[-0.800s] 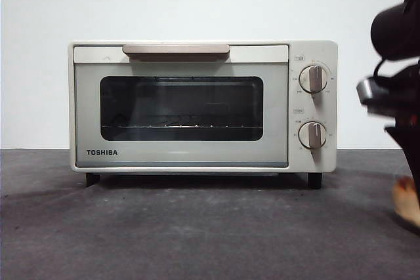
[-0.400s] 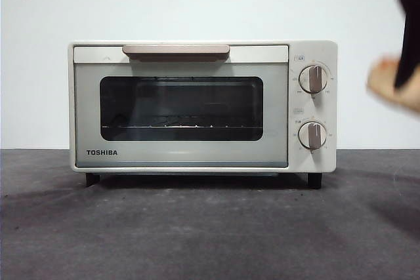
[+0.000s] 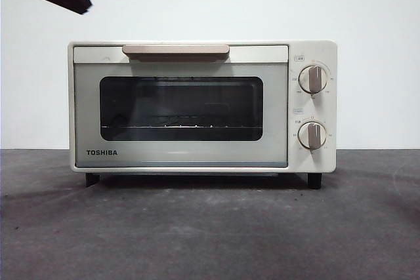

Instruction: The left arm flap open the oven, the right arm pick bread and place it into oven, the left arm flap close the oven

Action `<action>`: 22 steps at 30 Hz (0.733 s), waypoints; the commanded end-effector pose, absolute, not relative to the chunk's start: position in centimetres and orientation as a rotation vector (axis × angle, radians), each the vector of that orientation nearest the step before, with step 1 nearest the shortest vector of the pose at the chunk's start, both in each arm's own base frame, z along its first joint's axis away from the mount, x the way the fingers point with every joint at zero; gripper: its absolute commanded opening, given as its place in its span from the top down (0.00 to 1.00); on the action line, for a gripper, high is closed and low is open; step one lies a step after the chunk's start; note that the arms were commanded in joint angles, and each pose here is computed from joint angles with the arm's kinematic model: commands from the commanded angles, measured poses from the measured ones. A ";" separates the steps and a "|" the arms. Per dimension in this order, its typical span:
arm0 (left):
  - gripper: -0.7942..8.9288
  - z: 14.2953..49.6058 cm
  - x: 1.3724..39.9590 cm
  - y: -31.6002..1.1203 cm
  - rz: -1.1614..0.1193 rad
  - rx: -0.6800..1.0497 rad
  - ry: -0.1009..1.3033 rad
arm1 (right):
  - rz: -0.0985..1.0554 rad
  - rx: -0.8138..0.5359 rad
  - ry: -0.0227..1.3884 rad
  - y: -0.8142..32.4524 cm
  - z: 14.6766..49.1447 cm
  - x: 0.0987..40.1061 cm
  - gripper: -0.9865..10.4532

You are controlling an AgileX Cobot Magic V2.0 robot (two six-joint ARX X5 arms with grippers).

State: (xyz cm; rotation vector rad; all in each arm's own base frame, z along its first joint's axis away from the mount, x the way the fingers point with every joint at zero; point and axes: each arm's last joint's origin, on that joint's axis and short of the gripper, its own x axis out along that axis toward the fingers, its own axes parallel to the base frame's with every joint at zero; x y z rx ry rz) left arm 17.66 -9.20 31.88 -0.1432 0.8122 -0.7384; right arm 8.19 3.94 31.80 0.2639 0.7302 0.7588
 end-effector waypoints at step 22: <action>0.90 33.6 29.5 -15.3 -0.784 0.020 0.831 | 0.776 0.265 0.578 3.1 32.8 5.1 0.80</action>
